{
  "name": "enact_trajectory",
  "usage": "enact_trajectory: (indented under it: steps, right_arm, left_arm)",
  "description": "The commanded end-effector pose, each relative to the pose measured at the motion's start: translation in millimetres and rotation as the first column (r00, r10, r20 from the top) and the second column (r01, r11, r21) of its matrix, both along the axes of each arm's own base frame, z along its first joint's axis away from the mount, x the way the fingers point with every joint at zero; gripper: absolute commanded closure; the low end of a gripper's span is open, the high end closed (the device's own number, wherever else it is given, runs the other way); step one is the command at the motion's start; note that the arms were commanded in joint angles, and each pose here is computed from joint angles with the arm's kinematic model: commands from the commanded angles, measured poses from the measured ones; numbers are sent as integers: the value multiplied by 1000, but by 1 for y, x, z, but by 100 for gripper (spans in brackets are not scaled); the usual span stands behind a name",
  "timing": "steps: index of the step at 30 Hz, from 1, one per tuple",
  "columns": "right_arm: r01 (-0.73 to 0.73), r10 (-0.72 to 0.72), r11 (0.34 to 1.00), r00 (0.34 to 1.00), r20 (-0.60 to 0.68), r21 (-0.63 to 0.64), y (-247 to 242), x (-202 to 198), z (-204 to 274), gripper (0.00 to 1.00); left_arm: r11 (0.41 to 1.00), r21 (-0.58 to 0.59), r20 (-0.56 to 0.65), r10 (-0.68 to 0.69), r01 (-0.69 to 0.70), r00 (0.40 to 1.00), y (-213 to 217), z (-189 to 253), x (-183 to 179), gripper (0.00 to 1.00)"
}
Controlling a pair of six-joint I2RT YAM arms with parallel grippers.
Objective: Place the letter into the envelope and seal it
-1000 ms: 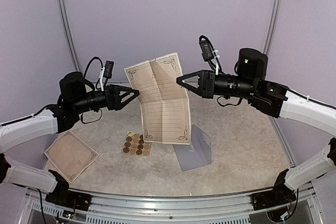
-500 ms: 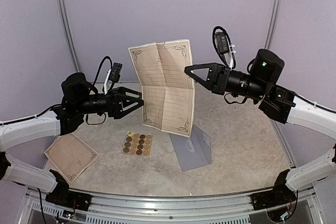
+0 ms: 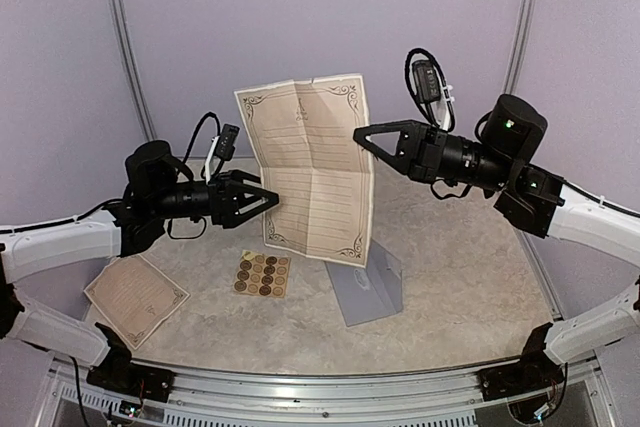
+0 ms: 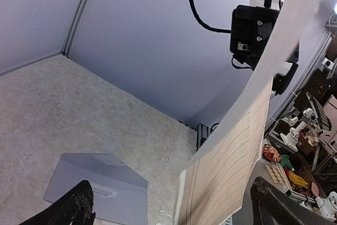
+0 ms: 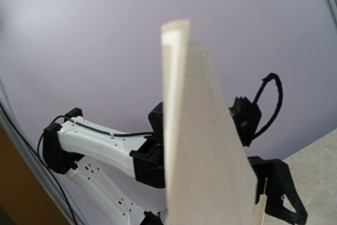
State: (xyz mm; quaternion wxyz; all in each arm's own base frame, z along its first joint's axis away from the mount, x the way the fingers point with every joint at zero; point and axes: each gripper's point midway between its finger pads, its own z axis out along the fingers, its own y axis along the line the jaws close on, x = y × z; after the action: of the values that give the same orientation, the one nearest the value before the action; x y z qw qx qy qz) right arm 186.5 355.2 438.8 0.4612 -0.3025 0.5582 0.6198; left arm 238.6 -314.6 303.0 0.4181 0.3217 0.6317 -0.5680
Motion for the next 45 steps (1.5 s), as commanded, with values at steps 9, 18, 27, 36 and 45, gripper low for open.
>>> enact_trajectory:
  steps: [9, 18, 27, 36, 45]
  right_arm:
    - [9, -10, 999, 1000, 30, 36, -6, -6, 7, 100]
    - [94, -94, 995, 995, 28, -19, -9, 7, -15, 100]
    - [5, -2, 999, 996, 89, -42, -10, -14, -20, 58]
    - [-82, 89, 983, 995, 34, -165, -7, -27, -68, 30]
    - [57, -67, 967, 997, -33, -250, -32, -19, -120, 6]
  left_arm:
    - [984, -60, 62, -162, 166, 985, -3, 22, -33, 55]
    - [985, -58, 38, -159, 161, 987, -3, 19, -29, 100]
    - [995, -50, 22, -89, 90, 996, 4, 17, -11, 100]
    - [997, -51, 14, -50, 50, 999, 12, 16, 0, 100]
    - [998, -65, 45, -12, 15, 999, 23, 25, 4, 100]
